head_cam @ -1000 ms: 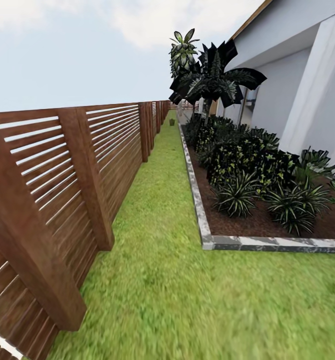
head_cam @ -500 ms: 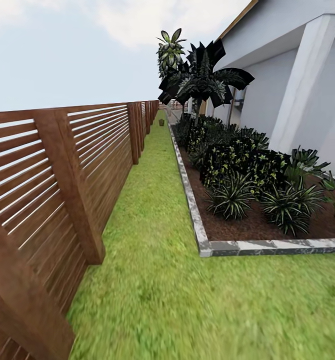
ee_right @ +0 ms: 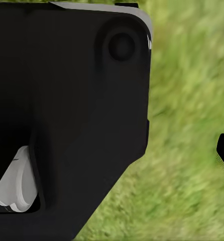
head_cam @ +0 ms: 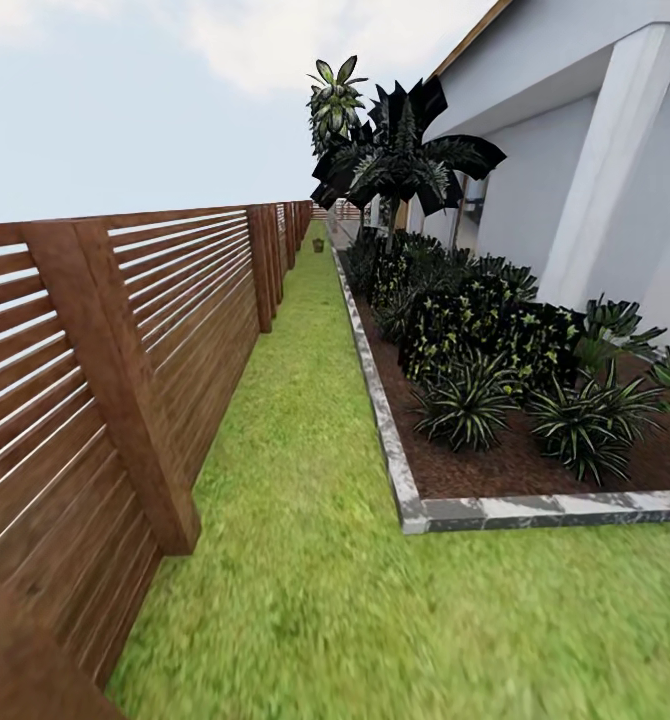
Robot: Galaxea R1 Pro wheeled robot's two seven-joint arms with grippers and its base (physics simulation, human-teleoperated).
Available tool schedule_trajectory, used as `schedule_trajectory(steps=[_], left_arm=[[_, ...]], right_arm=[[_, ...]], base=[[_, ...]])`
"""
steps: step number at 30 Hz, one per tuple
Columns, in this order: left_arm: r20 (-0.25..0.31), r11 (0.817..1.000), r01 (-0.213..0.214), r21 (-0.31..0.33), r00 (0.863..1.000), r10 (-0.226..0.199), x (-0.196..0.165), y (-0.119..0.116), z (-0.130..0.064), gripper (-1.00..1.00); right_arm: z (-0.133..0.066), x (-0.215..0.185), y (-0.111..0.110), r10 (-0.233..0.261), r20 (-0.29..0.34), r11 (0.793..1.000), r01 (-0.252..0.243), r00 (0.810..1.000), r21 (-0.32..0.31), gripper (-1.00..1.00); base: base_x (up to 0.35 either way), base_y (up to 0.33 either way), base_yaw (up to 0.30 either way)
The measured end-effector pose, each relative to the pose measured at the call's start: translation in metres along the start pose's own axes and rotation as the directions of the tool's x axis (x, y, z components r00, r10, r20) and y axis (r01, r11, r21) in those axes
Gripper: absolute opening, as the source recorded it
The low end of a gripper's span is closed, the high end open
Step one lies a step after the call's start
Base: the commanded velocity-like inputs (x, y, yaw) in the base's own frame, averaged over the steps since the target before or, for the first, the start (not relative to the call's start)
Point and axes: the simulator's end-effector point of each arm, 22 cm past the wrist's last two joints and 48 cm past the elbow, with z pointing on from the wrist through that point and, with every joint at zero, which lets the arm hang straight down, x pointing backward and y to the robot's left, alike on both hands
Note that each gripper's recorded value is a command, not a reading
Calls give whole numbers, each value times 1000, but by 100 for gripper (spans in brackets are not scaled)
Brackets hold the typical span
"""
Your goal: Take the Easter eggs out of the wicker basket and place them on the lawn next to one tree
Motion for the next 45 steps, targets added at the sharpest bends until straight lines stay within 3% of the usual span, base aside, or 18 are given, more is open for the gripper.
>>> schedule_trajectory(steps=[45], left_arm=[[1,1000,0,0,1000,0,0,0,0,100]], right_arm=[[0,0,0,0,-1,1000,0,1000,0,100]], base=[[268,28,0]])
